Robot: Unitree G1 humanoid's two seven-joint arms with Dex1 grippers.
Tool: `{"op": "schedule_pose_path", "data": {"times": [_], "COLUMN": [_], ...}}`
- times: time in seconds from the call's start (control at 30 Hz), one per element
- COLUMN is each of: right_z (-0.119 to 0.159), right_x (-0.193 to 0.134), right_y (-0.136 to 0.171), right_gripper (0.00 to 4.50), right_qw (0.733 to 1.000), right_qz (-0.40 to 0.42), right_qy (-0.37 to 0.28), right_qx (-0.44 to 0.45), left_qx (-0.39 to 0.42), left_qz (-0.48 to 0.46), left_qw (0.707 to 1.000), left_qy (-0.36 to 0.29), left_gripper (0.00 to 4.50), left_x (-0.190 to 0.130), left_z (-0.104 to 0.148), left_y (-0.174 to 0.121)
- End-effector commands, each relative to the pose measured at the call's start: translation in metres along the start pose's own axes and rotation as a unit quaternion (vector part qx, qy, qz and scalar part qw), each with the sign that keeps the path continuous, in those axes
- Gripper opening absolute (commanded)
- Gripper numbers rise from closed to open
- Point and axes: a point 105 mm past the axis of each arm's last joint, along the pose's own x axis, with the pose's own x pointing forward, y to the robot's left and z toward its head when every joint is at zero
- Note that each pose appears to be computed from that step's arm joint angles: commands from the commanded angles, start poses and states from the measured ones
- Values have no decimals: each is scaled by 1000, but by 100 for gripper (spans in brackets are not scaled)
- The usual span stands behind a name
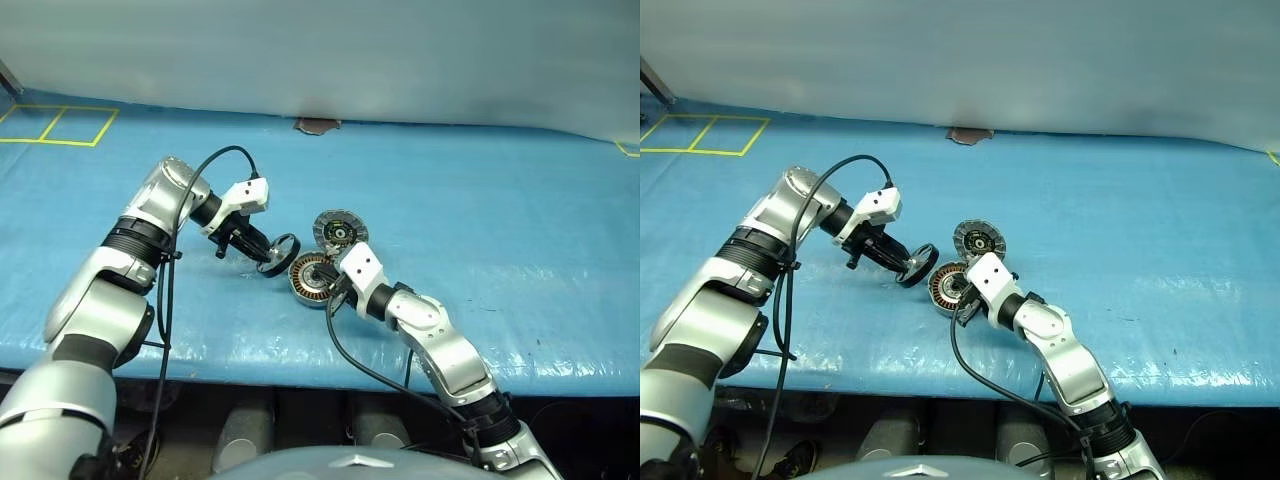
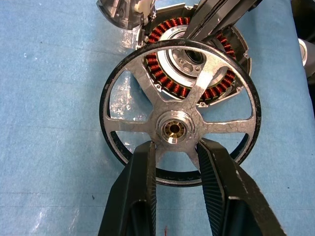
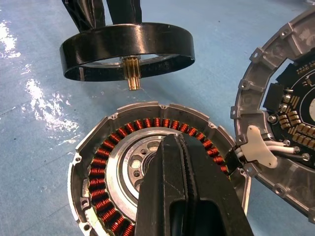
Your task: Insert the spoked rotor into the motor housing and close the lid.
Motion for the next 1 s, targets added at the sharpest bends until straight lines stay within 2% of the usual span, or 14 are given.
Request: {"op": "schedule_pose_path", "data": {"times": [0.03,0.57,0.83,1.0], "right_z": [12,-29,14,22], "right_x": [2,9,-4,-13], "right_y": [3,15,8,1], "right_gripper": [3,3,3,3], "right_qw": [1000,999,1000,999], "right_qz": [3,15,1,-13], "right_qy": [-20,44,-21,-25], "right_qx": [-8,27,-13,-28], "left_qx": [17,20,19,22], "left_qz": [3,4,1,4], "left_qw": [1000,1000,1000,999], "left_qy": [-10,-9,-16,-24], "left_gripper": [92,92,92,92], "left_x": [-3,-2,0,0], "left_z": [8,6,8,13], "left_y": [-1,-1,-1,1]}}
